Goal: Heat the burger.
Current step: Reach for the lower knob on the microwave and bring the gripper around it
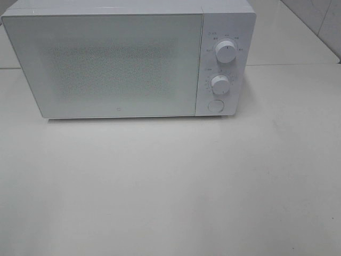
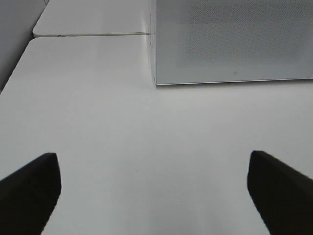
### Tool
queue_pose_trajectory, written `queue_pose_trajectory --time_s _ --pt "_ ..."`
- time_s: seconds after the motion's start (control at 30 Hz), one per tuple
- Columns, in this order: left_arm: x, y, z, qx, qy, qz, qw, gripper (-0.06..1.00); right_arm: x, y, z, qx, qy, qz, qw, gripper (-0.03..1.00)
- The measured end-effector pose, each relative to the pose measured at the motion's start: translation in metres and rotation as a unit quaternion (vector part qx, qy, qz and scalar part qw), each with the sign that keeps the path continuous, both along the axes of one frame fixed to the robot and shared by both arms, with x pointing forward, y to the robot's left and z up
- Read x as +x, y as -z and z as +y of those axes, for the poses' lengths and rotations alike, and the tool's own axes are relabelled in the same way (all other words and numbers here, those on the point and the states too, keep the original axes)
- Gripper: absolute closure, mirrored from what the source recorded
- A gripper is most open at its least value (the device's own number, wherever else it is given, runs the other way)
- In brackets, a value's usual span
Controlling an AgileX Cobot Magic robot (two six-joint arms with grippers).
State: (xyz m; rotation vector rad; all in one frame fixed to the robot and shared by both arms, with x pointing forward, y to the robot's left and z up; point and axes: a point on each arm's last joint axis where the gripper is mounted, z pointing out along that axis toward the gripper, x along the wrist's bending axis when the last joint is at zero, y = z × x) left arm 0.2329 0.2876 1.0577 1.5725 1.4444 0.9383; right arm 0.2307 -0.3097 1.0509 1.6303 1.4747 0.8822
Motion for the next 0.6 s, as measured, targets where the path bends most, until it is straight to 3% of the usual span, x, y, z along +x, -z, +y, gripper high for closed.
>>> queue_pose_trajectory --time_s 0.3,0.6 --pt "0.000 0.000 0.000 0.000 0.000 0.000 1.000 -0.03 0.009 -0.007 0.001 -0.001 -0.002 0.006 1.000 0.25" --pt "0.000 0.000 0.000 0.000 -0.001 0.000 1.000 -0.03 0.045 -0.011 0.004 -0.006 -0.015 -0.018 1.000 0.25"
